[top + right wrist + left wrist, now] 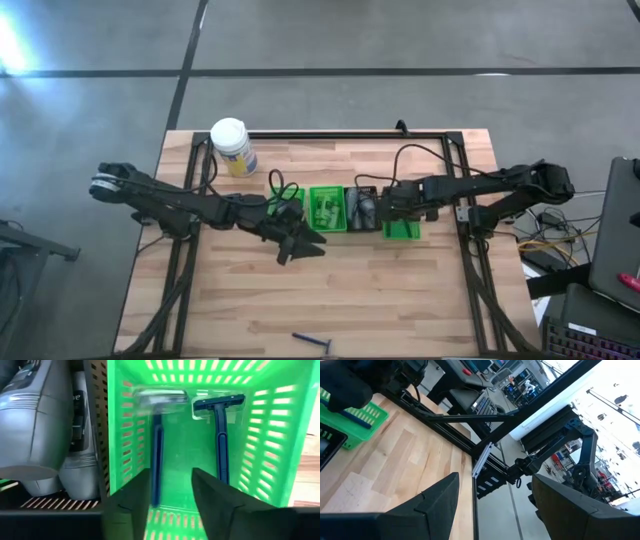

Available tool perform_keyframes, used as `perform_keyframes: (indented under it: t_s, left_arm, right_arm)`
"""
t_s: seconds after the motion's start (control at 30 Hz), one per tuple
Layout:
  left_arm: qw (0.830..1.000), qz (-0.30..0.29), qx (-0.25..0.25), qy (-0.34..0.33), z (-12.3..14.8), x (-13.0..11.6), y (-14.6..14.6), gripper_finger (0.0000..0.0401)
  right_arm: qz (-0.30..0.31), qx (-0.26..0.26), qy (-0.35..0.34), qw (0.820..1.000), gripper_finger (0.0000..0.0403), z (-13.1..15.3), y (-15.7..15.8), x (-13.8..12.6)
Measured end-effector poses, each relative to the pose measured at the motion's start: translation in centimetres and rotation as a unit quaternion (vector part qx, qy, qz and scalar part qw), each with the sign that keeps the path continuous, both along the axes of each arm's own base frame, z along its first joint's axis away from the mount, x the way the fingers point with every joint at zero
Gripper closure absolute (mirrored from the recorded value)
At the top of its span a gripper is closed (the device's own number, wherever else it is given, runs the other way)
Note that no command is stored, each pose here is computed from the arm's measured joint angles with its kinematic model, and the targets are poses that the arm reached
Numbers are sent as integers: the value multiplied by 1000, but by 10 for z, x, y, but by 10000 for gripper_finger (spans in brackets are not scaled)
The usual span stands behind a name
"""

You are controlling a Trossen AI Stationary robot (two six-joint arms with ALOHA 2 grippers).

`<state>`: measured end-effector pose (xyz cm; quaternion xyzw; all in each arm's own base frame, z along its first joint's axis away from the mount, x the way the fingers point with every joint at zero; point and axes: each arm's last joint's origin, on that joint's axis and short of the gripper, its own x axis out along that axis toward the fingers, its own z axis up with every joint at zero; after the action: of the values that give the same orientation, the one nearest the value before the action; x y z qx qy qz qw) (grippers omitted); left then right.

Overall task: Pick & Place Travel size toiletries
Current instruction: Put the blue razor into the right green bin

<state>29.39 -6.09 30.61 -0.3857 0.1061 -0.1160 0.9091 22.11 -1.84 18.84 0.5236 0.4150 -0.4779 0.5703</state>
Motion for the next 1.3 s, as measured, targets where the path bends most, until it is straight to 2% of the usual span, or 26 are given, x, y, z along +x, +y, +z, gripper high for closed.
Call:
perform_keyframes:
  t_s: [0.2, 0.33, 0.5, 0.73, 0.8, 0.93, 1.1, 1.23, 1.3]
  left_arm:
    - [999, -15, 28, 12, -4, -1, 0, 146]
    - [994, -70, 75, 40, -11, -5, -2, 146]
    - [981, -109, 144, 75, -21, -11, -5, 146]
    - [929, -214, 292, 69, -34, -28, -39, 147]
    - [914, -219, 334, 66, -37, -32, -51, 147]
    - [891, -185, 407, 83, -49, -32, -64, 147]
    - [877, -210, 415, 117, -73, -26, -80, 147]
    - [867, -242, 410, 144, -95, -26, -101, 147]
    - [869, -249, 398, 156, -102, -26, -113, 147]
  right_arm:
    - [20, -14, -20, 1000, 196, 11, 3, 2]
    - [47, -49, -57, 996, 168, 33, 9, 8]
    - [92, -90, -87, 988, 141, 59, 21, 17]
    - [156, -145, -111, 971, 118, 92, 50, 20]
    - [162, -157, -109, 968, 113, 98, 59, 17]
    - [150, -164, -128, 967, 104, 106, 75, 14]
    - [131, -159, -151, 967, 94, 104, 98, 11]
    - [108, -139, -143, 974, 88, 89, 119, 15]
    - [105, -135, -135, 976, 84, 81, 129, 20]
